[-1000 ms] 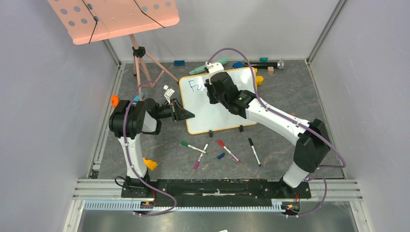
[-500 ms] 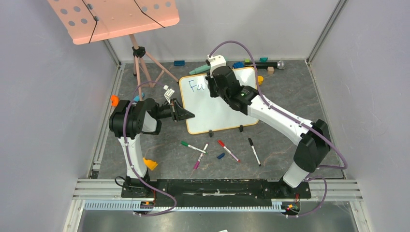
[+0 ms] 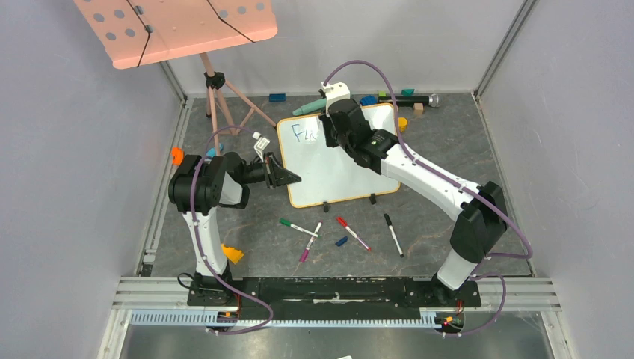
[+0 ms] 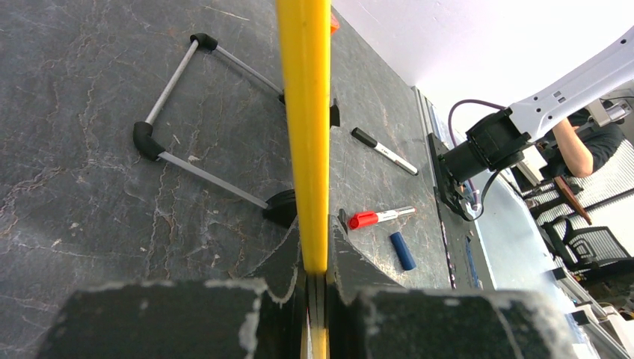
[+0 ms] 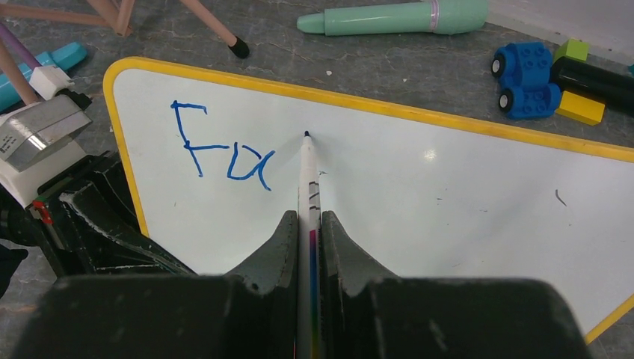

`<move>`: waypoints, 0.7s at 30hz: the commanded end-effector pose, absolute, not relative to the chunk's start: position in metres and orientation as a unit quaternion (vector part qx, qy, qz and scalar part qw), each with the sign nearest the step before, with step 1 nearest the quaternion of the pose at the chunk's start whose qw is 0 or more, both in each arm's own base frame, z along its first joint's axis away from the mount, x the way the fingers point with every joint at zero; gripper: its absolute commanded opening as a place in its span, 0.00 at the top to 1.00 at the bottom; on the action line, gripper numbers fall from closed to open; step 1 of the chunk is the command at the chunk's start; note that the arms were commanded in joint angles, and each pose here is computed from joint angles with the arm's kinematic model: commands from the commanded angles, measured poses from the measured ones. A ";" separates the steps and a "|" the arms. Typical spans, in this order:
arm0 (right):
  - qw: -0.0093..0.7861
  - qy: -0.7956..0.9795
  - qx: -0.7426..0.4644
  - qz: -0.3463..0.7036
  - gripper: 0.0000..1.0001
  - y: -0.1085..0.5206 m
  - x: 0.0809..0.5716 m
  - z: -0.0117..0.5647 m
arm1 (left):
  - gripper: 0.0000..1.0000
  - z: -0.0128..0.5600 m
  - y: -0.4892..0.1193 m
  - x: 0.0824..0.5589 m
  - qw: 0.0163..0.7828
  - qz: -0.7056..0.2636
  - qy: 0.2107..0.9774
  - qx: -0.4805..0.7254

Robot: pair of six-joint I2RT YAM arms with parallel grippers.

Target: Write a sentence on the whiteboard

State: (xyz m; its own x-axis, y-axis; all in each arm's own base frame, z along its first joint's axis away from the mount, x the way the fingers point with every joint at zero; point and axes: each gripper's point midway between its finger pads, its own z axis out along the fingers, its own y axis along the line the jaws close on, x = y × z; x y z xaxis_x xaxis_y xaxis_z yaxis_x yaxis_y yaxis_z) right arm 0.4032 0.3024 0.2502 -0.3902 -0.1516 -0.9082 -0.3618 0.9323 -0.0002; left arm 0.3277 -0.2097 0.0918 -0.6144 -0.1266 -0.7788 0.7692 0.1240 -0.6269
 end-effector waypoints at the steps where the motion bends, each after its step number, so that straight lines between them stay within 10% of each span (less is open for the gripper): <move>1: 0.549 0.816 -0.150 0.106 1.00 0.308 0.414 0.267 | 0.98 0.103 -0.212 0.321 0.412 -0.591 0.607 0.334; 21: 0.546 0.816 -0.151 0.118 1.00 0.306 0.407 0.267 | 0.98 0.103 -0.212 0.321 0.412 -0.592 0.607 0.334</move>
State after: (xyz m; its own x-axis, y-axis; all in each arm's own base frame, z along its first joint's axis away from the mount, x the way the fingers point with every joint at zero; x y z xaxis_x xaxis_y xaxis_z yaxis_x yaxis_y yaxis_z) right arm 0.4044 0.3069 0.2488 -0.3956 -0.1468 -0.9066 -0.3716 0.9283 0.0118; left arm 0.3280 -0.2095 0.0916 -0.6162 -0.1279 -0.7772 0.7672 0.1258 -0.6289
